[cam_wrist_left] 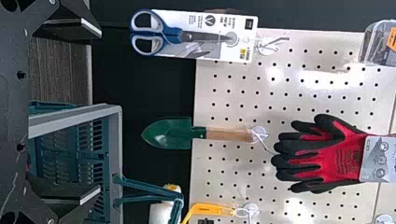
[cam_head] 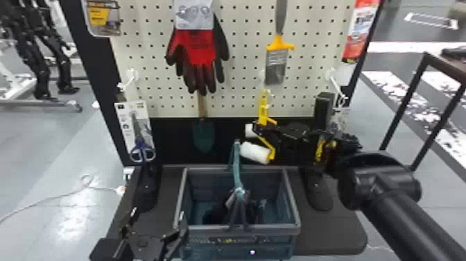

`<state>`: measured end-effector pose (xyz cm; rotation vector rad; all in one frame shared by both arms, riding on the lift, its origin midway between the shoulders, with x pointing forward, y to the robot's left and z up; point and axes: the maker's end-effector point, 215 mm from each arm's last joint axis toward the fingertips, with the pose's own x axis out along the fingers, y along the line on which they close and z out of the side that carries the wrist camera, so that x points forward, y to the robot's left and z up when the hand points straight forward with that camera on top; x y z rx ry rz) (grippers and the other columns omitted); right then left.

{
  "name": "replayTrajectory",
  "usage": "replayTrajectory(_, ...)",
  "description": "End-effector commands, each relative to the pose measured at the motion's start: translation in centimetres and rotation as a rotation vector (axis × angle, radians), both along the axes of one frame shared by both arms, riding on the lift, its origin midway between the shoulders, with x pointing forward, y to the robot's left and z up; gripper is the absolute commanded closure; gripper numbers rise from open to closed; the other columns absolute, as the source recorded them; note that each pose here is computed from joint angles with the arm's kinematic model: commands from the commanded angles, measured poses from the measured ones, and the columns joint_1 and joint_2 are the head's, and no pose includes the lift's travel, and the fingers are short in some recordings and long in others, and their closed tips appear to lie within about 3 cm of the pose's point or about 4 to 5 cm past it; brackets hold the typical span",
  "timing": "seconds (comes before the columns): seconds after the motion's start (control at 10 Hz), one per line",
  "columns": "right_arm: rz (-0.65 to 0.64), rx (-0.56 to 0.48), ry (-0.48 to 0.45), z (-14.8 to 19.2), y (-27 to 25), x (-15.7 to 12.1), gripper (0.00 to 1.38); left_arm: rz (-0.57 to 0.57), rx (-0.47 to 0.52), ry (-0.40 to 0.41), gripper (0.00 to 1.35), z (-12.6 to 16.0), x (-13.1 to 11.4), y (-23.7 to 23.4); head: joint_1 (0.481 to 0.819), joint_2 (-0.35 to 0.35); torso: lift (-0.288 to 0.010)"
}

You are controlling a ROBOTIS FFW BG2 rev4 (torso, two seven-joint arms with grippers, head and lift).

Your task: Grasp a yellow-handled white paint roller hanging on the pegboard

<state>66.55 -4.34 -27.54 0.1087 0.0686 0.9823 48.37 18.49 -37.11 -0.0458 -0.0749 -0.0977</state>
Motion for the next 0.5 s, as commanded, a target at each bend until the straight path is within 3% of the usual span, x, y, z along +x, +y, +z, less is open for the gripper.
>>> replayTrajectory(0.0,0.007,-0.003,0.001,-0.08,0.13,-0.13,1.28,0.000,0.001,0.000,0.14,-0.01,0.04,0.02,0.549,0.000,-0.100)
replayTrajectory(0.4,0.017,-0.006,0.004,-0.16,0.28,-0.27,1.28,-0.003,0.001,-0.006,0.14,0.21,0.16,-0.16,0.549,0.000,-0.100)
